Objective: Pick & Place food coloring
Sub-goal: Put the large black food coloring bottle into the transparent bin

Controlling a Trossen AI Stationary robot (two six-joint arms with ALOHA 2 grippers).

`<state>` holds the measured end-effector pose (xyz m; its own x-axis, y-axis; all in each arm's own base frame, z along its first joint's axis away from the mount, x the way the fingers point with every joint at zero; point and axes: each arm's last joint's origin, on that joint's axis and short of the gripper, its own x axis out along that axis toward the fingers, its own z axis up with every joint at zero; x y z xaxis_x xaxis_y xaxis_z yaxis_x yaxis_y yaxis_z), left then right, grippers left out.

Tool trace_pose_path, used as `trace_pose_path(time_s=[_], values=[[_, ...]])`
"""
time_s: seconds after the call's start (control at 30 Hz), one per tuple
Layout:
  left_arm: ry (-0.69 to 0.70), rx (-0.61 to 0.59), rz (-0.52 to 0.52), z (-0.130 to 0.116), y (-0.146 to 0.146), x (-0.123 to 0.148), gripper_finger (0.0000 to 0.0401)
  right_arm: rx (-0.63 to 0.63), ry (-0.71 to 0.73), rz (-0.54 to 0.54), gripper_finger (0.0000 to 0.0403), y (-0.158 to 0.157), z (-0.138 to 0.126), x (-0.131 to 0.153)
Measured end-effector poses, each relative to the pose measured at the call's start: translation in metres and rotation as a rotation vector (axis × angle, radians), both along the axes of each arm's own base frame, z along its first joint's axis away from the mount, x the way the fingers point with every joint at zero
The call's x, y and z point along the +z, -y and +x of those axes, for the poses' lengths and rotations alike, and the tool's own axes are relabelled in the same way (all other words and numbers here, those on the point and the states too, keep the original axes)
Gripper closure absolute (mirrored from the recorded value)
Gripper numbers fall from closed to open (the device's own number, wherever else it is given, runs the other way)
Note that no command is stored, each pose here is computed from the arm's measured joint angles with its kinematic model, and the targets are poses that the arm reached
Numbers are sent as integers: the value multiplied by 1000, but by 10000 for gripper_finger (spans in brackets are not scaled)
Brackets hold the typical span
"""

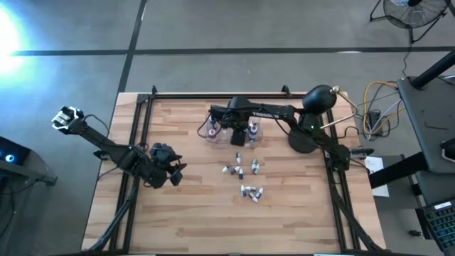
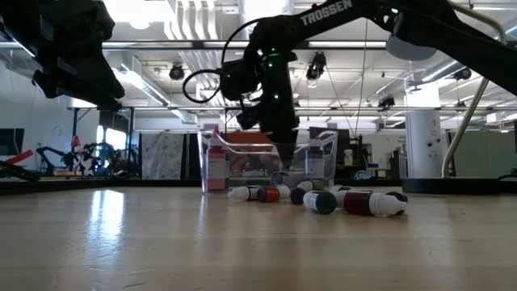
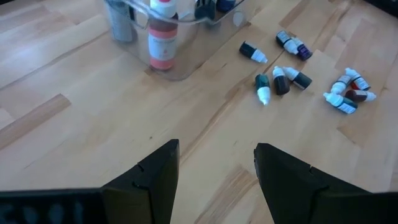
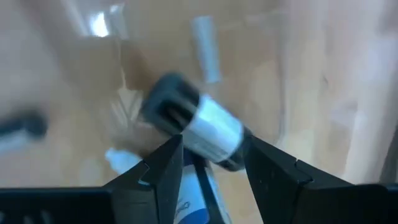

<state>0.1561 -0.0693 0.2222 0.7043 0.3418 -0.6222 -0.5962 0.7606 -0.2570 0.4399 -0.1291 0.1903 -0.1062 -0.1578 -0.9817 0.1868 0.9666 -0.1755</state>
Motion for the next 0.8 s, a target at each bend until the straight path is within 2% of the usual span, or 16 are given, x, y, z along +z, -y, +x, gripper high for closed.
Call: trace_pose_path(time_s=[0.1, 0.2, 0.47, 0.8], values=[[-4, 20, -14, -2, -1, -5, 218, 185, -34, 20, 234, -10, 2, -3], [-8, 45, -34, -4, -2, -13, 218, 292, -48, 29, 227, -15, 3, -10], [-11, 47, -71, -4, -2, -19, 218, 352, -53, 26, 214, -13, 3, -22], [-9, 47, -73, -4, -2, -19, 218, 396, -3, 23, 226, -10, 7, -28]])
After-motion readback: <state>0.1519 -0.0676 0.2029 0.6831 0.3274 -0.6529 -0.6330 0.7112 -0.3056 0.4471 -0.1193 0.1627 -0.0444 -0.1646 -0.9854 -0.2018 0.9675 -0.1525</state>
